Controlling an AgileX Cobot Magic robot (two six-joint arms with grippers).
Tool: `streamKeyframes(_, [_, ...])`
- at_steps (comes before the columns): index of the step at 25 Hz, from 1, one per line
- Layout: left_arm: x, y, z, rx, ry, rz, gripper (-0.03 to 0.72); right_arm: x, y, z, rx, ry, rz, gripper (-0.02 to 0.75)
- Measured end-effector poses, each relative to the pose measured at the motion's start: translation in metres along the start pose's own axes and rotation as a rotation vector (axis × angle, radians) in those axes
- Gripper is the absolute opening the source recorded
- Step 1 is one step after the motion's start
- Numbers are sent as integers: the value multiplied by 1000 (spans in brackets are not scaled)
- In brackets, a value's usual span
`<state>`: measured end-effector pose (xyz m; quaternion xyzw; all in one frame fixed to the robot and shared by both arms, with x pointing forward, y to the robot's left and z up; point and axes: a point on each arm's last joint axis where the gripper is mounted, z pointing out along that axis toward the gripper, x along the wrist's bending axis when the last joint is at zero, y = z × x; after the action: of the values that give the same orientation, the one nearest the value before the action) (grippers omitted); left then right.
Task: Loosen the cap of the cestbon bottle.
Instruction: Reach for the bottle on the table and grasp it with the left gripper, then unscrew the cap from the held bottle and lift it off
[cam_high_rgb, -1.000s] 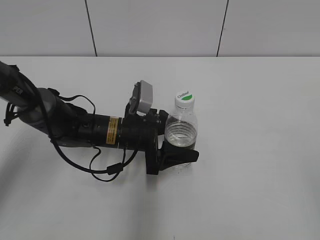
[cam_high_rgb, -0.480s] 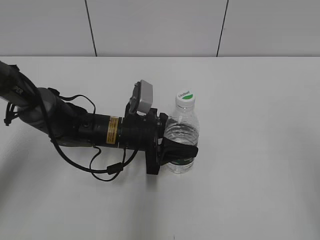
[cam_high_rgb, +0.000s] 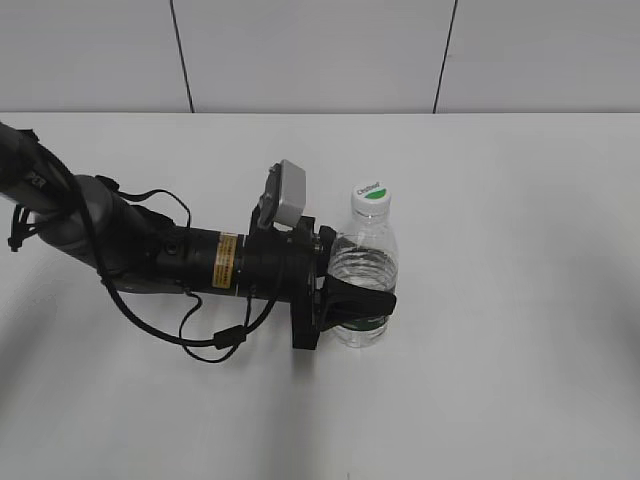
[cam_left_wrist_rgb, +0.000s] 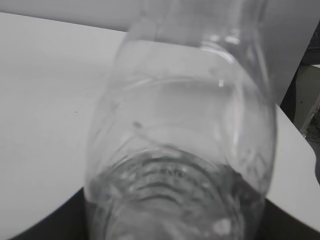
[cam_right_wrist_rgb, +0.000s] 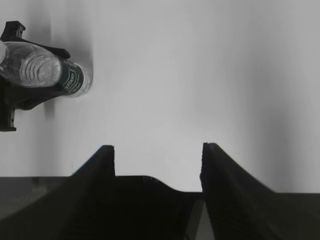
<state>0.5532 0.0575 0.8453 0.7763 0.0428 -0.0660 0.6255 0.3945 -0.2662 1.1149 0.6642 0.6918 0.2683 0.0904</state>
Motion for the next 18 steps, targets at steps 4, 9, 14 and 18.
streamKeyframes(4, [0,0,0,4,2,0,373,3,35,15,121,25,63,424])
streamKeyframes(9, [0,0,1,8,4,2,373,13,75,44,185,74,118,424])
streamKeyframes(14, [1,-1,1,12,7,2,370,48,94,70,252,106,85,424])
streamKeyframes(18, [1,-1,1,14,9,2,370,78,108,90,285,105,59,424])
